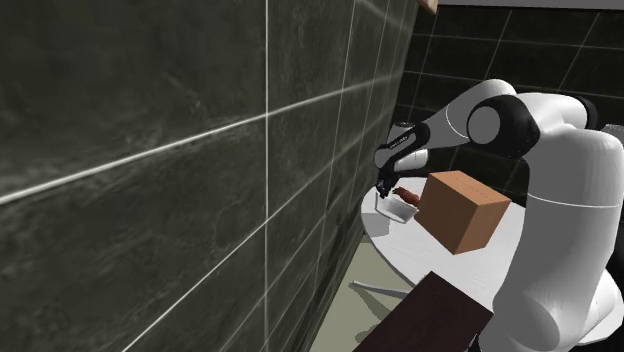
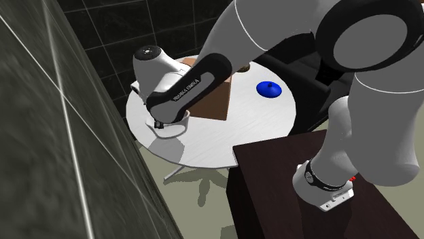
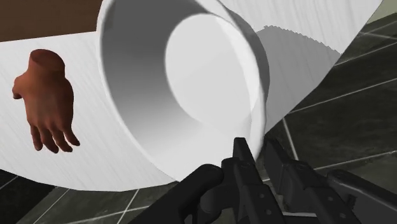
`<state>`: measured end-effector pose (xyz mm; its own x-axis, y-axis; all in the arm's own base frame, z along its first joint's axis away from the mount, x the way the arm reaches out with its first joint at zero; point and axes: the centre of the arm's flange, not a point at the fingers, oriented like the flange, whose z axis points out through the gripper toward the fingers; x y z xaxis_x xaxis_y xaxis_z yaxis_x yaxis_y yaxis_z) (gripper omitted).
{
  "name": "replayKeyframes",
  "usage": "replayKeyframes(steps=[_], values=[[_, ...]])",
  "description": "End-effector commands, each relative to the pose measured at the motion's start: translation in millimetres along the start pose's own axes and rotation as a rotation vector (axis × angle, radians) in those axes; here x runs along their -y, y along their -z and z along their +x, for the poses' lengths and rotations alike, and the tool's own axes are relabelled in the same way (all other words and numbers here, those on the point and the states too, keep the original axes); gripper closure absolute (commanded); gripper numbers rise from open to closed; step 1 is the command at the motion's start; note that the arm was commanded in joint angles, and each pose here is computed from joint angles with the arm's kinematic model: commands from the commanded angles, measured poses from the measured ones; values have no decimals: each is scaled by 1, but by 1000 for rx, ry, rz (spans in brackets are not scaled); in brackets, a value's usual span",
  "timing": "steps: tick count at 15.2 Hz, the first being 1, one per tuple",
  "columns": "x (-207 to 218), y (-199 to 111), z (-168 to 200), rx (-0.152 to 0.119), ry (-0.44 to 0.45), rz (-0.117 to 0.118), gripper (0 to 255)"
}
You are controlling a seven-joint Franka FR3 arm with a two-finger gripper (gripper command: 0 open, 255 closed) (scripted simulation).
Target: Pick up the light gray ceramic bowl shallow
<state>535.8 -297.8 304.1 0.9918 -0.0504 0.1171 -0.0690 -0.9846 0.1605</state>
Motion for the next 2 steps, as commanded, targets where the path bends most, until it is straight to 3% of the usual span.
replayKeyframes(steps=[1,2], values=[[-1,7,0,-1,0,0,255],[-1,7,0,-1,0,0,255]])
